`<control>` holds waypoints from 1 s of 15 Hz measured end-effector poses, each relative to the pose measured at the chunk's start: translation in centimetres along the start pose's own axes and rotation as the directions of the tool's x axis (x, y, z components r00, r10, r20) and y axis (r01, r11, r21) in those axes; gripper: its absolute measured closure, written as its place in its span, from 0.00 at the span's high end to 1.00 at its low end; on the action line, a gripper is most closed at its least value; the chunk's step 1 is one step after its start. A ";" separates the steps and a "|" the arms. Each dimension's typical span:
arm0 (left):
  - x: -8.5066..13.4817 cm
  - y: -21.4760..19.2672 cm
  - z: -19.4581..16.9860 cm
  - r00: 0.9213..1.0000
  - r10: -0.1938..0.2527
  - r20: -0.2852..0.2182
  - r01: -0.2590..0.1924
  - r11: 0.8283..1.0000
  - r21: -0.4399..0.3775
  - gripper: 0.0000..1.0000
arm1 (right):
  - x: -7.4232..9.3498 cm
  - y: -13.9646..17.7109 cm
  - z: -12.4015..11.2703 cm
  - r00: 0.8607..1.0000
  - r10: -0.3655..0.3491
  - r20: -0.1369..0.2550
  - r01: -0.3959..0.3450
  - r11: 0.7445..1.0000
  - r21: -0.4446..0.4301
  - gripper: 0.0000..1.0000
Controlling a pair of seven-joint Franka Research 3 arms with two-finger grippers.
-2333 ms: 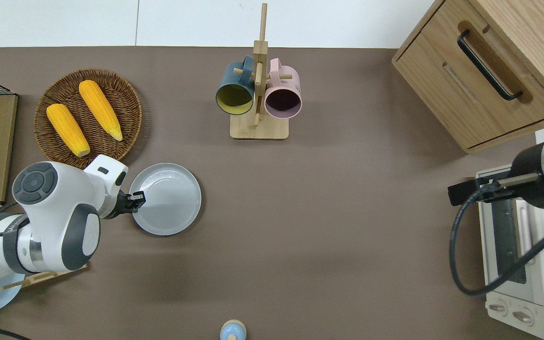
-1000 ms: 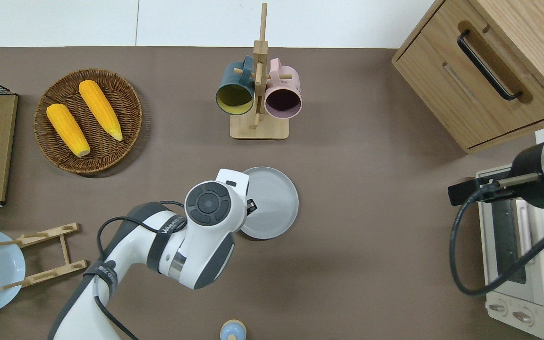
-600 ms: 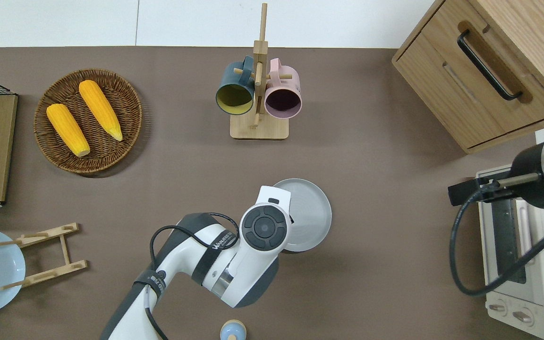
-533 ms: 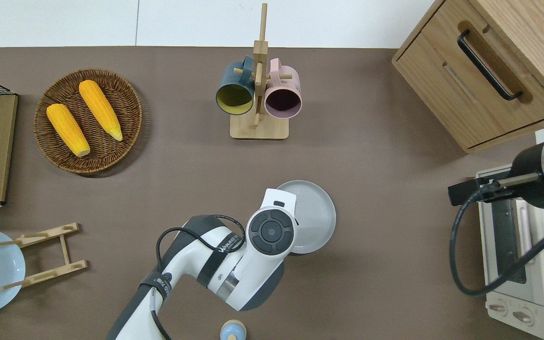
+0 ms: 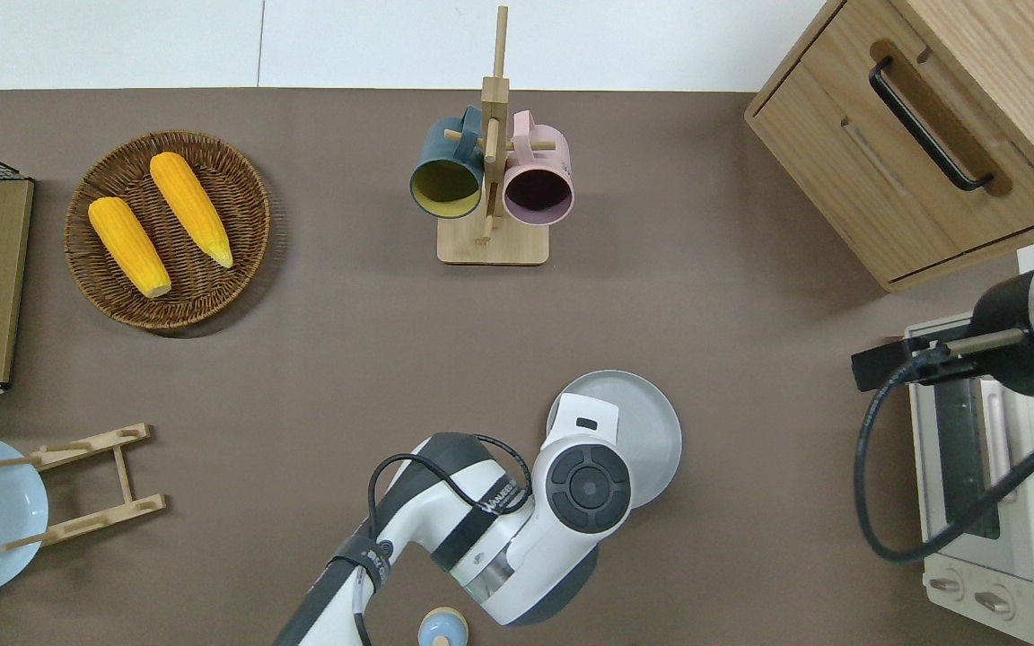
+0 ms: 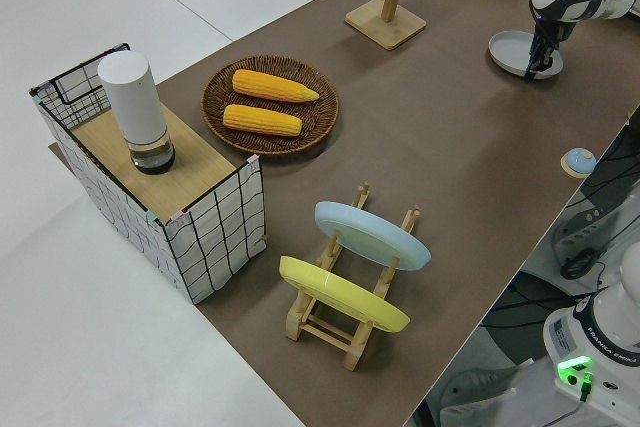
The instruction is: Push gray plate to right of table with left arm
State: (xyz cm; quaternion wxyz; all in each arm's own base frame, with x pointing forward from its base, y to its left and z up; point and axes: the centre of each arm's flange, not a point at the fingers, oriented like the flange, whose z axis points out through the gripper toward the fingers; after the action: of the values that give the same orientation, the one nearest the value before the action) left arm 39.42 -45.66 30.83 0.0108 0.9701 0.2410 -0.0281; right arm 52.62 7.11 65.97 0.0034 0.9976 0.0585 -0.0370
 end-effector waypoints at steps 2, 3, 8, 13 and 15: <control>-1.0 0.7 0.5 1.000 0.004 -0.012 -0.004 1.000 0.008 0.04 | 0.0 0.0 0.0 1.000 0.000 0.000 0.000 1.000 0.000 0.99; -1.1 0.9 0.4 1.000 0.005 -0.015 -0.004 1.000 0.008 0.04 | 0.0 0.0 0.0 1.000 0.000 0.000 0.000 1.000 0.000 0.99; -1.4 1.0 1.2 1.000 0.015 -0.014 -0.015 1.000 0.023 0.25 | 0.0 0.0 0.0 1.000 0.000 0.000 0.000 1.000 0.000 0.99; -1.5 1.0 0.8 0.997 0.070 -0.027 -0.068 0.996 0.056 0.74 | 0.0 0.0 0.0 1.000 0.000 0.000 0.000 1.000 0.000 0.99; -1.0 1.1 -0.4 0.992 0.126 -0.028 -0.124 0.990 0.070 0.95 | 0.0 0.0 0.0 1.000 0.000 0.000 0.000 1.000 0.000 0.99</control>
State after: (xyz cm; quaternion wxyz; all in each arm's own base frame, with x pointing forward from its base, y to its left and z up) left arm 39.04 -47.12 31.32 -0.0245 0.9833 0.1790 -0.0200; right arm 52.62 7.11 65.97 0.0034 0.9976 0.0585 -0.0370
